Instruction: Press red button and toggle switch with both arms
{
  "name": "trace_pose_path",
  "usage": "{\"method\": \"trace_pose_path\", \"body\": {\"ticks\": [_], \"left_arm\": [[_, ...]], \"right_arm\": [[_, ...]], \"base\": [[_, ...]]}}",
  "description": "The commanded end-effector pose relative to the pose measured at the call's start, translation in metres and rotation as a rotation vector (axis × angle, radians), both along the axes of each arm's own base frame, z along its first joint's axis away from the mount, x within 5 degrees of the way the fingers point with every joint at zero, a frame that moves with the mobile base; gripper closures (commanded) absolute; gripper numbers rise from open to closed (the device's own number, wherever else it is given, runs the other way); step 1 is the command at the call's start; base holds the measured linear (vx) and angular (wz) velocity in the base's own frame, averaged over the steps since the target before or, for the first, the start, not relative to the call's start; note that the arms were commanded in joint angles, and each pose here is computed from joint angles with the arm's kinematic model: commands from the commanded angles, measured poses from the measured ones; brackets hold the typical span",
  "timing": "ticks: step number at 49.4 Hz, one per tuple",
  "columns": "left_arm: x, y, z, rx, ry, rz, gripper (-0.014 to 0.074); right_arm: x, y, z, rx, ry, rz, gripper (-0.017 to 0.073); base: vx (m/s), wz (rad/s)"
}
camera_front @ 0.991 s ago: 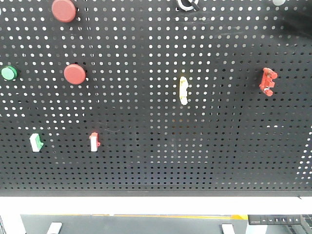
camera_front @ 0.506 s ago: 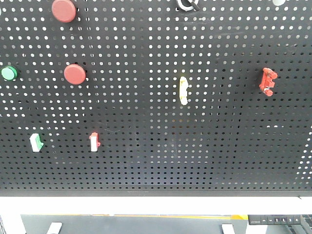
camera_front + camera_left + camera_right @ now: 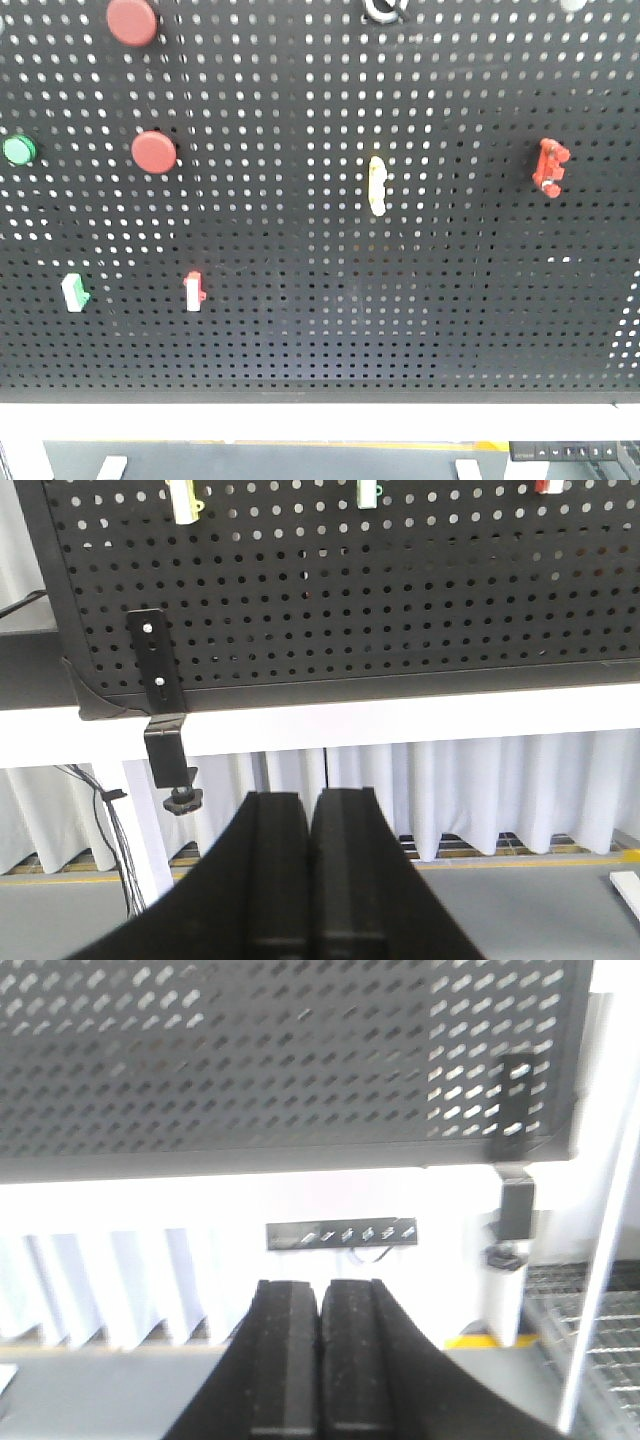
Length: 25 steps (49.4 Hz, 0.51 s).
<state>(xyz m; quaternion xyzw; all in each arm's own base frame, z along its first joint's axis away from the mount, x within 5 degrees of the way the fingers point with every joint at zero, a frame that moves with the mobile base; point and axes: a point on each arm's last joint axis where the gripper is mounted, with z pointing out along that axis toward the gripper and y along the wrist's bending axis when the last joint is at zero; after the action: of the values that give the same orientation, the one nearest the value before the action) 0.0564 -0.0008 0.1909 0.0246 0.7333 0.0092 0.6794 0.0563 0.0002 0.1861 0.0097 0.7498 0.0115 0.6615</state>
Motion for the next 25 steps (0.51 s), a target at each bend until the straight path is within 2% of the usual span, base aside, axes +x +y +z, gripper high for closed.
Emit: {"method": "trace_pose_path", "body": {"ticks": [1, 25], "left_arm": [[0.0010, -0.0006, -0.0015, -0.011, -0.061, -0.006, 0.0591], [0.0010, -0.0006, -0.0015, -0.011, -0.061, -0.006, 0.0591]], "right_arm": [[0.0009, 0.0000, 0.0028, -0.011, -0.063, 0.001, 0.0562], [0.0009, 0.0000, 0.0027, -0.011, -0.062, 0.001, 0.0562]], "base": [[0.00, 0.00], [0.00, 0.00]]}}
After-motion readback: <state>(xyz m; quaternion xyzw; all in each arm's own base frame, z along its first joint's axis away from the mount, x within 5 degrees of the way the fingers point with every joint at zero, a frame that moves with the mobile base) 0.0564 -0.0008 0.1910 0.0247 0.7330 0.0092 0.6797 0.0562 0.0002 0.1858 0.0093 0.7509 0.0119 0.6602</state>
